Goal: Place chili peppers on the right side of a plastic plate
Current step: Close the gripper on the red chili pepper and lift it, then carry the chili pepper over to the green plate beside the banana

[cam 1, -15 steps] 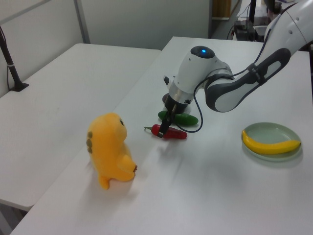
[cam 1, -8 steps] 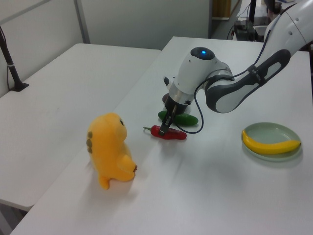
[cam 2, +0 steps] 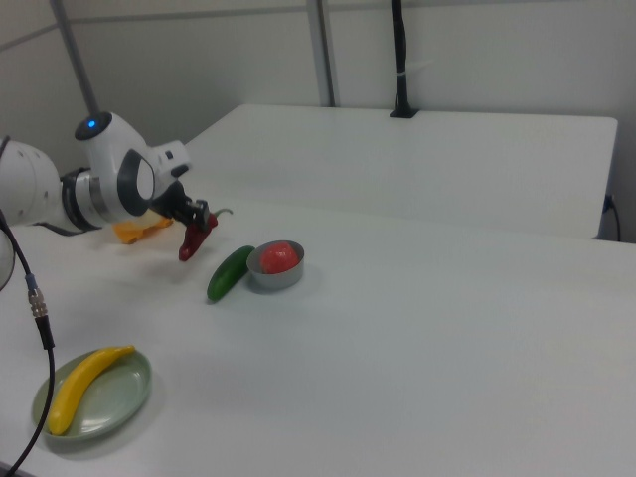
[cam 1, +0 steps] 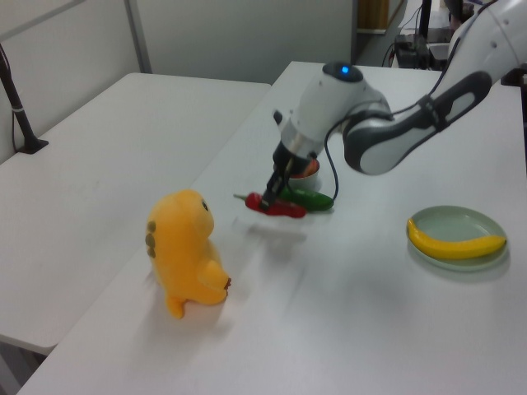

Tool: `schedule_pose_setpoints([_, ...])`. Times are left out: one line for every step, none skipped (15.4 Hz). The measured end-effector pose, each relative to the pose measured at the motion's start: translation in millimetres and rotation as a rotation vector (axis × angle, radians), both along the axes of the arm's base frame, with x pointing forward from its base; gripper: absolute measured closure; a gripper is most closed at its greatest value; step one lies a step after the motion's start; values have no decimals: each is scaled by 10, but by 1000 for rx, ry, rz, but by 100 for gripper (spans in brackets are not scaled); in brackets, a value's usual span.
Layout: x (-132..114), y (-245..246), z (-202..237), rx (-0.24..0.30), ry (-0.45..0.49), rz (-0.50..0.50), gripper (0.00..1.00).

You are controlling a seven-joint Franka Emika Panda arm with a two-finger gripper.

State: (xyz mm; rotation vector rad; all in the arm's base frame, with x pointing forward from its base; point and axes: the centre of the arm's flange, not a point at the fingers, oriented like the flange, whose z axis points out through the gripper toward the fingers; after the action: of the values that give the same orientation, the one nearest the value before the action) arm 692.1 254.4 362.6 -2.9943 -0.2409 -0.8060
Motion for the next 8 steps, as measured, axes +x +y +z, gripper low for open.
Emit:
schedule_pose_setpoints([9, -43, 146, 5, -20, -6, 64])
schedule_pose_setpoints([17, -108, 301, 11, -39, -15, 64])
schedule_pose_setpoints([17, -186, 443, 15, -56, -25, 64])
schedule_pose_setpoints([2, -286, 582, 17, -70, -38, 64])
schedule_pose_setpoints([-36, -401, 711, 17, -78, -52, 64])
schedule_pose_setpoints([-104, -503, 805, 7, -70, -62, 64])
schedule_pose_setpoints([-196, -594, 871, -16, -45, -66, 64])
schedule_pose_setpoints([-371, -718, 936, -64, 11, -57, 64])
